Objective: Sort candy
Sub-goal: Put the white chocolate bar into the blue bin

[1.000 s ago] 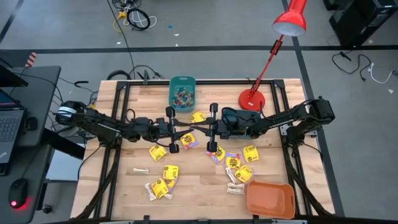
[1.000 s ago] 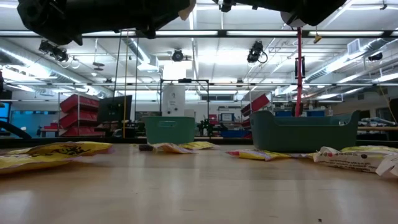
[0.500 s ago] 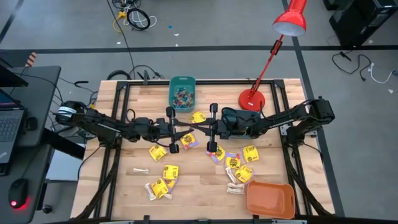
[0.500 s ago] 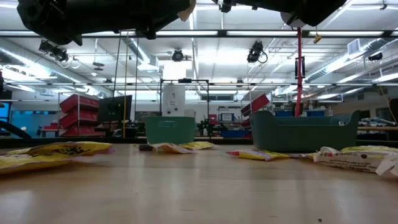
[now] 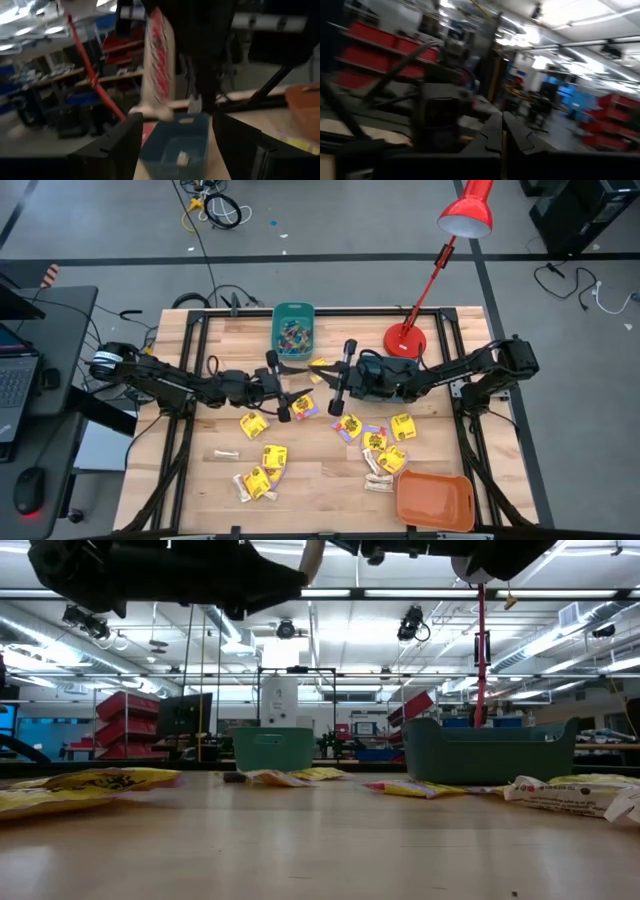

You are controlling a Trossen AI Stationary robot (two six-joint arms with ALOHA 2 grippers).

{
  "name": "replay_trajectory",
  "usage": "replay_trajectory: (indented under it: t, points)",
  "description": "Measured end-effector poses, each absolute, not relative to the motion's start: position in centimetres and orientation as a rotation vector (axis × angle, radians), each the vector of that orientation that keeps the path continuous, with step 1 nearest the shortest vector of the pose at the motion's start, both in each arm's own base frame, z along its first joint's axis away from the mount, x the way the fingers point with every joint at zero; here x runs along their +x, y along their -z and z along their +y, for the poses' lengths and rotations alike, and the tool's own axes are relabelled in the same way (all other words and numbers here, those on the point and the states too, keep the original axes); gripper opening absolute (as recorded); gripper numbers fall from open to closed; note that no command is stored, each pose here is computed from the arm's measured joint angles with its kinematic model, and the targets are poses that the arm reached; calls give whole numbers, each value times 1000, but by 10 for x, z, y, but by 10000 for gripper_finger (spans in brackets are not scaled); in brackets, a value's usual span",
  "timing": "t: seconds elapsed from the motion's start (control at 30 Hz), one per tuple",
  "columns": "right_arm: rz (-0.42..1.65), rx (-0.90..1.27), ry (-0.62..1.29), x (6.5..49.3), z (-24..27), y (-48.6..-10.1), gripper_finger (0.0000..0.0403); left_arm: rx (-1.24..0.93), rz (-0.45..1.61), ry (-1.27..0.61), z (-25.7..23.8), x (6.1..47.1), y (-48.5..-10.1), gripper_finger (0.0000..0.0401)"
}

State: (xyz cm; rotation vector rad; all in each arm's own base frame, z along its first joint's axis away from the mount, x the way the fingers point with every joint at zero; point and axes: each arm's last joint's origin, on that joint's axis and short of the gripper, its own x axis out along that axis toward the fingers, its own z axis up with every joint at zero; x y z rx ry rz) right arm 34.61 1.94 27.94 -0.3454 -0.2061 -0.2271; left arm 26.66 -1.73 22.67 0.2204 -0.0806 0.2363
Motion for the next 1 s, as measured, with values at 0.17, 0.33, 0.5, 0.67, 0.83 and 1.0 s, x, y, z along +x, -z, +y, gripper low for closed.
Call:
replay_trajectory:
  t: [0.17,0.33,0.5,0.67,0.83,1.0]
  points:
    - [-100,-359,406,337,21,-286,0,164,-29,-234,-17,267,-221,253]
    - [-2,-356,497,319,23,-299,0,158,11,-270,-16,267,-217,253]
    - [154,-250,516,295,11,-302,0,155,13,-268,-17,267,-217,253]
    - [165,-135,520,261,1,-291,0,166,18,-268,-17,267,-217,253]
    - [135,7,559,228,-6,-266,0,173,10,-270,-16,267,-217,253]
    - [171,92,677,208,-8,-230,0,178,2,-278,-14,267,-219,253]
